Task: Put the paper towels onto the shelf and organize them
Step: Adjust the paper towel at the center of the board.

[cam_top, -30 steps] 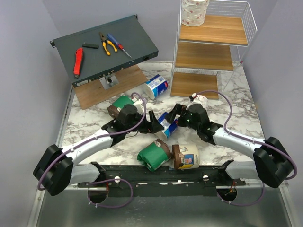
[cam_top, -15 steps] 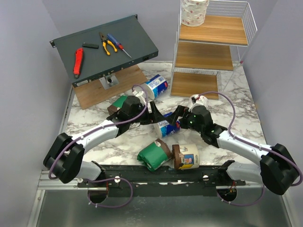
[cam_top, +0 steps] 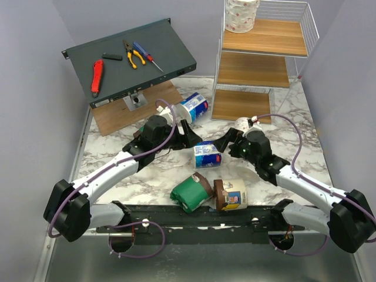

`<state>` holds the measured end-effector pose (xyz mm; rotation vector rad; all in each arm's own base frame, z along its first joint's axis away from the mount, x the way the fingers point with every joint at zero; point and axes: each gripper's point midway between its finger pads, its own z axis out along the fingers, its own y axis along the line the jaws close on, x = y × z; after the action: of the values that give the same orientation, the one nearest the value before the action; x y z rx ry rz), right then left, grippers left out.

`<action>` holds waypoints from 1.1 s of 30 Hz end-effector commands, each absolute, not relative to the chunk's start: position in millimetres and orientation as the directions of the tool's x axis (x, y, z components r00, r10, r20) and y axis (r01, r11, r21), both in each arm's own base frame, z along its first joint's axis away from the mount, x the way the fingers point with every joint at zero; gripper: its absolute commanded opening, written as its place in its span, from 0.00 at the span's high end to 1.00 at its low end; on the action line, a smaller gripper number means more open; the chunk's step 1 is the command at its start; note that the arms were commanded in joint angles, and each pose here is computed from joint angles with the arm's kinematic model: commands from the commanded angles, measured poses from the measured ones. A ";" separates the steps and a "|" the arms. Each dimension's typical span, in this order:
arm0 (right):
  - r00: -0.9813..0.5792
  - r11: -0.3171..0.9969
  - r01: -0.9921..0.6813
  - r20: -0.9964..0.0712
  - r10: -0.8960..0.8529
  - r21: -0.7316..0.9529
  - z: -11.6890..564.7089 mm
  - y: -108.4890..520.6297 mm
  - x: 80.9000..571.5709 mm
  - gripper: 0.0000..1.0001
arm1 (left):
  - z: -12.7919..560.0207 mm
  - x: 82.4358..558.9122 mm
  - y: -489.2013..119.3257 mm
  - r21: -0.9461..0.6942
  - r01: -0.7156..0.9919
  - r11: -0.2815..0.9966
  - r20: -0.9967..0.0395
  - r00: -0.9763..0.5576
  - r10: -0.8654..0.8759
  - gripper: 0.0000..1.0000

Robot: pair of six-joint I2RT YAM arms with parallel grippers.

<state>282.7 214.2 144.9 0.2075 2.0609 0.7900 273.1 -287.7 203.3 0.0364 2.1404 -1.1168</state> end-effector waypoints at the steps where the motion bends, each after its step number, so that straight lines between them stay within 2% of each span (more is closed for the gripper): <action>1: -0.632 0.765 -0.190 -0.673 0.384 0.616 131.7 220.8 276.7 0.00 | 161.6 248.4 -280.5 -0.722 0.286 0.630 -0.532 -0.812 -0.241 0.21; 5: -0.668 0.727 -0.233 -0.649 0.363 0.646 127.7 233.2 270.5 0.00 | 157.5 243.0 -291.4 -0.747 0.319 0.583 -0.515 -0.832 -0.205 0.23; 12: -0.694 0.701 -0.243 -0.625 0.356 0.670 117.9 238.9 264.6 0.00 | 154.6 260.0 -308.0 -0.750 0.313 0.583 -0.496 -0.849 -0.182 0.24; 21: -0.692 0.707 -0.219 -0.618 0.373 0.672 112.6 235.3 264.2 0.00 | 160.3 303.9 -305.1 -0.690 0.258 0.676 -0.538 -0.808 -0.241 0.24; 25: -0.674 0.713 -0.207 -0.626 0.393 0.670 114.3 230.8 266.4 0.00 | 149.2 310.7 -290.6 -0.684 0.179 0.707 -0.504 -0.816 -0.282 0.25; 33: -0.672 0.701 -0.194 -0.614 0.414 0.686 112.6 230.8 270.0 0.00 | 172.6 292.9 -255.8 -0.627 0.202 0.752 -0.599 -0.742 -0.300 0.24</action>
<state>265.1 232.6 112.1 0.1264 2.1288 0.9487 304.5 -280.4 156.0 -0.0682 2.2949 -0.9844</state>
